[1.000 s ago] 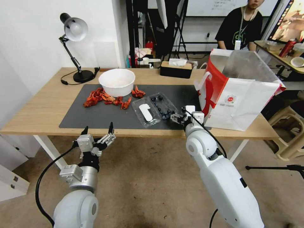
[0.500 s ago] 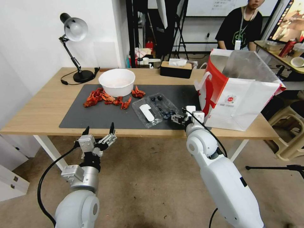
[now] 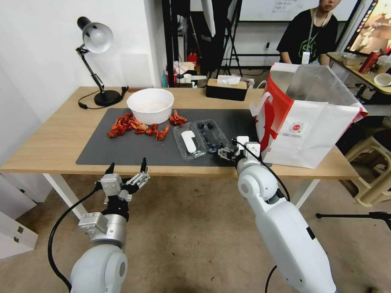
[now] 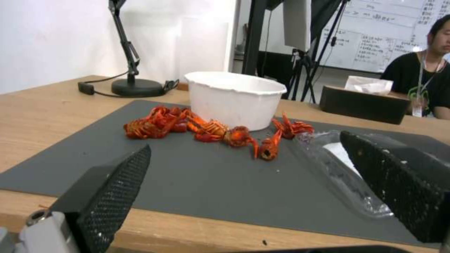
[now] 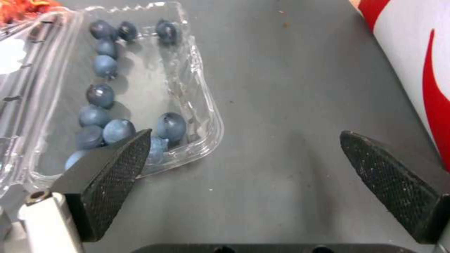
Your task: Close the takeout container lid, then place the container into the takeout bag.
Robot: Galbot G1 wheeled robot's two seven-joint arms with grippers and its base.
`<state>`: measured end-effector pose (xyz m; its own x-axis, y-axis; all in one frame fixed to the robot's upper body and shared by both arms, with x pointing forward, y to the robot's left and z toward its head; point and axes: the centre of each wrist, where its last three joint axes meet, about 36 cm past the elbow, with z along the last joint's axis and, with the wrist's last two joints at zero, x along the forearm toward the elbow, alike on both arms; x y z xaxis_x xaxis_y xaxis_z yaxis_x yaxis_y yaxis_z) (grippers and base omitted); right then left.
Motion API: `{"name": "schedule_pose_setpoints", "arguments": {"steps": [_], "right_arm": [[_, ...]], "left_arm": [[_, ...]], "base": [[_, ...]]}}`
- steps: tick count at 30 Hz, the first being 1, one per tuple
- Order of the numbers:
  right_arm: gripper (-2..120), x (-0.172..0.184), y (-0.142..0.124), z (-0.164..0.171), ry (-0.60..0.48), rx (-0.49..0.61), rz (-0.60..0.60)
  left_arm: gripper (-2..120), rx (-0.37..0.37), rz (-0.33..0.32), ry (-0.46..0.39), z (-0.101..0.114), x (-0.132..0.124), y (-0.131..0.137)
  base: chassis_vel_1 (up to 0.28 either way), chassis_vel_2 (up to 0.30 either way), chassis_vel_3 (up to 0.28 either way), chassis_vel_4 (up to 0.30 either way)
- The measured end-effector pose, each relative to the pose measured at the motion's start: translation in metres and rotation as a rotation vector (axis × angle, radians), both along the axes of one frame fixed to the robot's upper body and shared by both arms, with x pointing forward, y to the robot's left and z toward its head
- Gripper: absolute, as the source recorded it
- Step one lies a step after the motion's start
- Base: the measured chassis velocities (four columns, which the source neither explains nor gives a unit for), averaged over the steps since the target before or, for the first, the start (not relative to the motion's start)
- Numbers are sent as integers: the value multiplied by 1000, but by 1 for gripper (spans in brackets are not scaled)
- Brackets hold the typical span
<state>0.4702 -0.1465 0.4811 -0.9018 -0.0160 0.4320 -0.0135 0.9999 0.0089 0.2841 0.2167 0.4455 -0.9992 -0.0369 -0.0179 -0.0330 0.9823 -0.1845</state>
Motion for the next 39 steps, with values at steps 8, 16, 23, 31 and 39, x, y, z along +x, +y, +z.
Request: {"name": "schedule_pose_setpoints", "arguments": {"steps": [8,16,23,31,39], "right_arm": [[100,-5,3,1,-2,9,13],[100,-11,4,0,-2,14,25],[100,-16,6,0,-2,20,33],[100,-21,6,1,-7,25,39],[100,-24,8,5,-12,44,48]], "left_arm": [[100,-1,3,-2,-1,0,0],[100,1,7,-4,-1,1,1],[100,2,9,-5,-1,1,1],[100,2,9,-5,-1,1,2],[100,3,11,-5,0,0,2]], "base": [[0,0,0,0],[0,0,0,0],[0,0,0,0],[0,0,0,0],[0,0,0,0]]}}
